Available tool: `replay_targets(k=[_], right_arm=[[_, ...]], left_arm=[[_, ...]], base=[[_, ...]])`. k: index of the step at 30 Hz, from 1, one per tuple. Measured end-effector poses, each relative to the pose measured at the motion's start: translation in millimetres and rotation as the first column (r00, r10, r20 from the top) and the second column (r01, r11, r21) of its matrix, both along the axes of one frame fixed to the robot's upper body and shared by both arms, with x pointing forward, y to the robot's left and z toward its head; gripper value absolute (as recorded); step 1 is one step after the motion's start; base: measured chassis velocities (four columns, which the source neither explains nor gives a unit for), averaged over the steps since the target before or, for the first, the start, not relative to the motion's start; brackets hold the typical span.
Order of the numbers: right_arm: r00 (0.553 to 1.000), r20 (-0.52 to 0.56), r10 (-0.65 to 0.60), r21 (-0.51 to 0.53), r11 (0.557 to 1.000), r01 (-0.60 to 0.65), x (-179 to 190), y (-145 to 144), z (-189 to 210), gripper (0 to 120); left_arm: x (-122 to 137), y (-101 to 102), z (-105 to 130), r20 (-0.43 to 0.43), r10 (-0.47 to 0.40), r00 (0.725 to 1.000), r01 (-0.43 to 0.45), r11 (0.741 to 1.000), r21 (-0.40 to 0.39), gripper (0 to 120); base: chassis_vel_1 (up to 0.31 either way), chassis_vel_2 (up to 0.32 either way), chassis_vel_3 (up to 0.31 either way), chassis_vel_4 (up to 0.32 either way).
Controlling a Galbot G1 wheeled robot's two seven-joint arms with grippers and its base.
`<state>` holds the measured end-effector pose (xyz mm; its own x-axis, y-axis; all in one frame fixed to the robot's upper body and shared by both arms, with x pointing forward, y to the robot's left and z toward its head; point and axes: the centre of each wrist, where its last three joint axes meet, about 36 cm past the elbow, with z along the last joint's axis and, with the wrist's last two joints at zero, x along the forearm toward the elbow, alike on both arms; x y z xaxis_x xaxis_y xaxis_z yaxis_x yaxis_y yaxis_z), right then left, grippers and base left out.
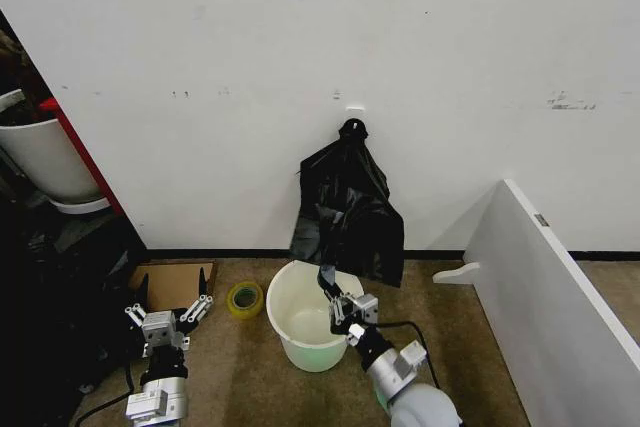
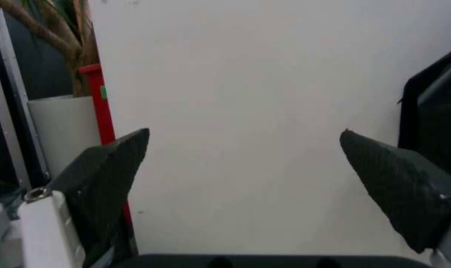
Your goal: Place the garbage bag over the trash bin.
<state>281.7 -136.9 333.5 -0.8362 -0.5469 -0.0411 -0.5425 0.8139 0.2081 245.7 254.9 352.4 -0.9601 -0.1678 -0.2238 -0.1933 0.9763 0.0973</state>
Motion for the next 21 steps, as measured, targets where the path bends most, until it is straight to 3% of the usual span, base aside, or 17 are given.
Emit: replay_targets(k=[21], right_arm=[[0.997, 0.074, 0.03, -0.084, 0.996, -0.024, -40.1, -4.9, -14.2, 0]], left_arm=[[6.8, -5.8, -6.1, -0.004, -0.022, 1.0, 0.022, 1.0, -0.013, 100]], base=[[0.0, 0.0, 0.0, 0.0]])
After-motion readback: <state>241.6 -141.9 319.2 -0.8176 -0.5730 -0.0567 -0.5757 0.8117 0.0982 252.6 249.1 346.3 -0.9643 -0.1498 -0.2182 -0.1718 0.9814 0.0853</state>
